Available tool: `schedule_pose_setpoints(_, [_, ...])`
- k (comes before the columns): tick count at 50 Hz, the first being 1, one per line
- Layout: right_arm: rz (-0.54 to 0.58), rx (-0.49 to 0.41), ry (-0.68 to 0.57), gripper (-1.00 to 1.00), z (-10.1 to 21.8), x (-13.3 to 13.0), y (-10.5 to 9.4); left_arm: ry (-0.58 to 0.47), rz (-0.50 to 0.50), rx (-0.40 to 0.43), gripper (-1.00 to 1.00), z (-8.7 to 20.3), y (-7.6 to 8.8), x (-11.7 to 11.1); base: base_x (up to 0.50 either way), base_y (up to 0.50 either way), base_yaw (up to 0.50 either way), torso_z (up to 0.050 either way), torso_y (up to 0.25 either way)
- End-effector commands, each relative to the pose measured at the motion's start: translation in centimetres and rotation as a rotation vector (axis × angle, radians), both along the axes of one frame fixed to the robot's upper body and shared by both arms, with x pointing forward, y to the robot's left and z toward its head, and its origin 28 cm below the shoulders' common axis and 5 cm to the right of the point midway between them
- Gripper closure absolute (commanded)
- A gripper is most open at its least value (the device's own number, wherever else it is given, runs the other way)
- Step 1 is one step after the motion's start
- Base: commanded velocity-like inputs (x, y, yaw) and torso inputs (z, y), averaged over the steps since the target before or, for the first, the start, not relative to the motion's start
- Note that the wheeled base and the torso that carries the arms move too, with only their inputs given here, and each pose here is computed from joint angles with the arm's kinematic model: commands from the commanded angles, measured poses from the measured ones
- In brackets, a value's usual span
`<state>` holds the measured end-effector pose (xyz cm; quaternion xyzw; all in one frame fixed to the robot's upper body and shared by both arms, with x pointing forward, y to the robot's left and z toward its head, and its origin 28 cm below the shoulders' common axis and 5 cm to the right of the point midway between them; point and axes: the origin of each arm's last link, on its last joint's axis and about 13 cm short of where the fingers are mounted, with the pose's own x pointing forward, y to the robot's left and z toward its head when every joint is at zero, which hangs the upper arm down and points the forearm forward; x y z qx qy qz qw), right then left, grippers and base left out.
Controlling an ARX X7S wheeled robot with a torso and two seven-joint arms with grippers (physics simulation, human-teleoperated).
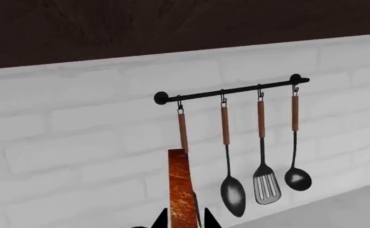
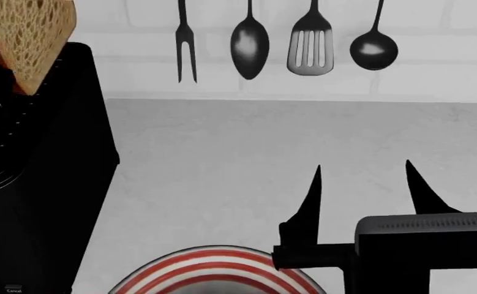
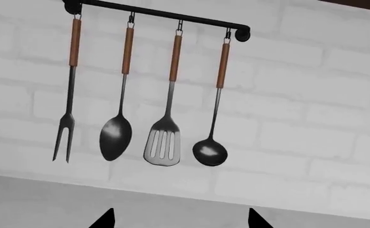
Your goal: Place the toasted item on a plate.
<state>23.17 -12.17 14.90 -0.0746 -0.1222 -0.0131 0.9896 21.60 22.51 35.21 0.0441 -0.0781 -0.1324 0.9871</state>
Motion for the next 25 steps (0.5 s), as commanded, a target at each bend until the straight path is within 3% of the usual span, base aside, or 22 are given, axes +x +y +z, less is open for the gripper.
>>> schedule_pose_setpoints(1, [-0.002, -0.005, -0.004, -1.0, 0.4, -0.2, 0.0, -0.03, -0.107, 0.007, 1.0, 0.0, -1.6, -2.3, 0.0, 0.0, 0.0, 0.0, 0.0])
schedule_pose_setpoints(12, [-0.016, -0.008, -0.002, -1.0, 0.3, -0.6, -0.2, 0.007, -0.236, 0.0, 1.0, -2.1, -4.3, -3.4, 0.0, 0.0, 0.0, 0.0, 0.0])
schedule_pose_setpoints(18, [-0.023, -0.009, -0.007, -1.0, 0.3, -0.9, -0.2, 0.064, -0.3, -0.006, 1.0, -3.3, -4.7, -4.7, 0.0, 0.0, 0.0, 0.0, 0.0])
schedule_pose_setpoints(25, [-0.027, -0.006, -0.006, -1.0, 0.2, -0.9, -0.2, 0.08, -0.316, 0.017, 1.0, -3.8, -4.0, -6.3, 0.0, 0.0, 0.0, 0.0, 0.0])
